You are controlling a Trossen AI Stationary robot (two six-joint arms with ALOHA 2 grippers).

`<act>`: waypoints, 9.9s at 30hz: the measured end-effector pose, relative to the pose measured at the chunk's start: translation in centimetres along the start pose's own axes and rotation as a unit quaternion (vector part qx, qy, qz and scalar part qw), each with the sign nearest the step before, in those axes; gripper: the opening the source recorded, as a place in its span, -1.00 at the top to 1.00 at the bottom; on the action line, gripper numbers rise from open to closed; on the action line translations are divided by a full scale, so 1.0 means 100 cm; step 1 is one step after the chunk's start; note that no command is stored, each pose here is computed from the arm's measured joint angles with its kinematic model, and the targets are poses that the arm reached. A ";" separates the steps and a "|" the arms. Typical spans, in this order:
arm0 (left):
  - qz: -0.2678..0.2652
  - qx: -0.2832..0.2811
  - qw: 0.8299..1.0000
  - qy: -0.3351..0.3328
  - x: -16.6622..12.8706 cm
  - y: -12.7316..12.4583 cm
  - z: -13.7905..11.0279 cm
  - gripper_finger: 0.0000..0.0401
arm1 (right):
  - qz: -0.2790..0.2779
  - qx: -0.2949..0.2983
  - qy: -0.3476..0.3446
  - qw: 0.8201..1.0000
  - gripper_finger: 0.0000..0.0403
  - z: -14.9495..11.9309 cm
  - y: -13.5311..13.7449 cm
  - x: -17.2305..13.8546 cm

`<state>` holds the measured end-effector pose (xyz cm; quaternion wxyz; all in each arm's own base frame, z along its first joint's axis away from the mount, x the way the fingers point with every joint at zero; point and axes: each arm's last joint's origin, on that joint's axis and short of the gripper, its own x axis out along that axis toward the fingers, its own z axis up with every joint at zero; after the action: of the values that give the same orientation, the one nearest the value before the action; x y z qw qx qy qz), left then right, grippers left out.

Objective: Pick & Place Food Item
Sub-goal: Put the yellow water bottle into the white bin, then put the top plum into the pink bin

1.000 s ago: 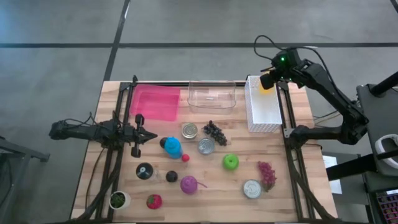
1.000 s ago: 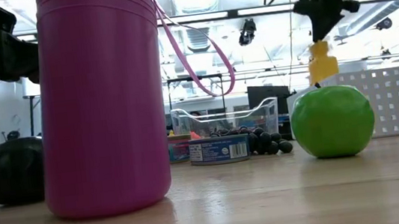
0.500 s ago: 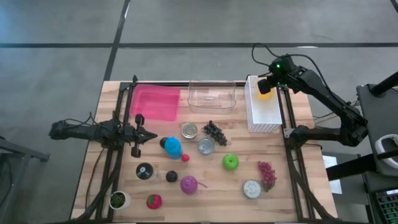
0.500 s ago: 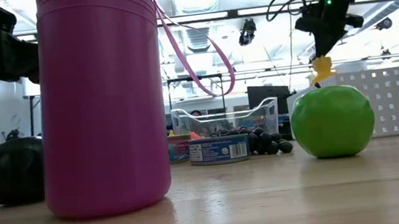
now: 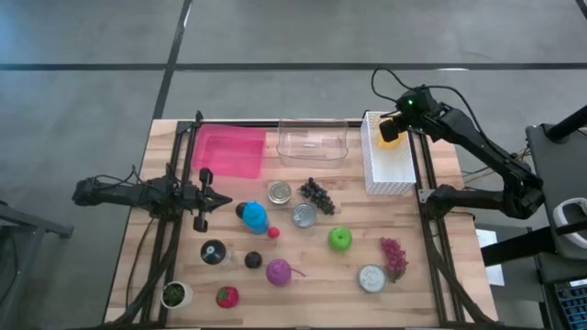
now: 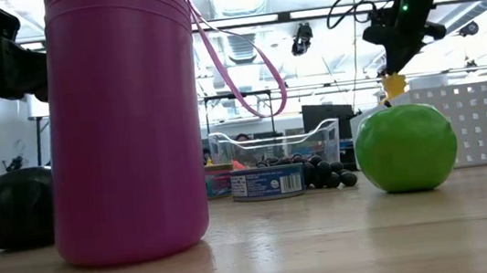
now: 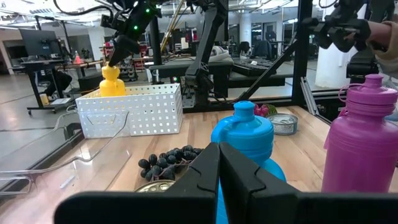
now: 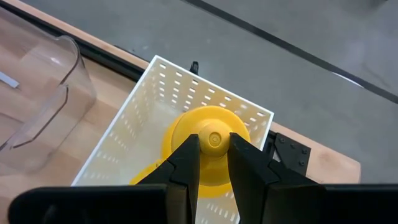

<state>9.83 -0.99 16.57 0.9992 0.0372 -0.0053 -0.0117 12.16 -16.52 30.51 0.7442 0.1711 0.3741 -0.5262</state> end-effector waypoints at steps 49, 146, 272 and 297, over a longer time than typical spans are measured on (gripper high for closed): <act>0.000 0.001 1.000 0.000 0.000 0.000 0.000 0.92 | 0.000 0.014 0.020 1.000 -0.02 -0.002 0.003 0.010; 0.000 0.000 1.000 0.000 0.000 0.000 0.000 0.92 | 0.484 -0.224 -0.157 0.831 0.89 -0.106 0.010 -0.096; 0.008 -0.046 0.892 0.449 0.095 -0.005 0.185 0.92 | 0.483 -0.222 -0.155 0.833 0.89 -0.106 0.011 -0.095; 0.081 -0.079 0.806 0.582 0.080 -0.006 0.117 0.92 | 0.483 -0.222 -0.155 0.833 0.89 -0.106 0.011 -0.095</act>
<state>17.71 -2.68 28.26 0.8119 -0.0421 0.5749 0.0928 7.56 -3.01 30.38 0.9699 0.0760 0.2304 -0.0222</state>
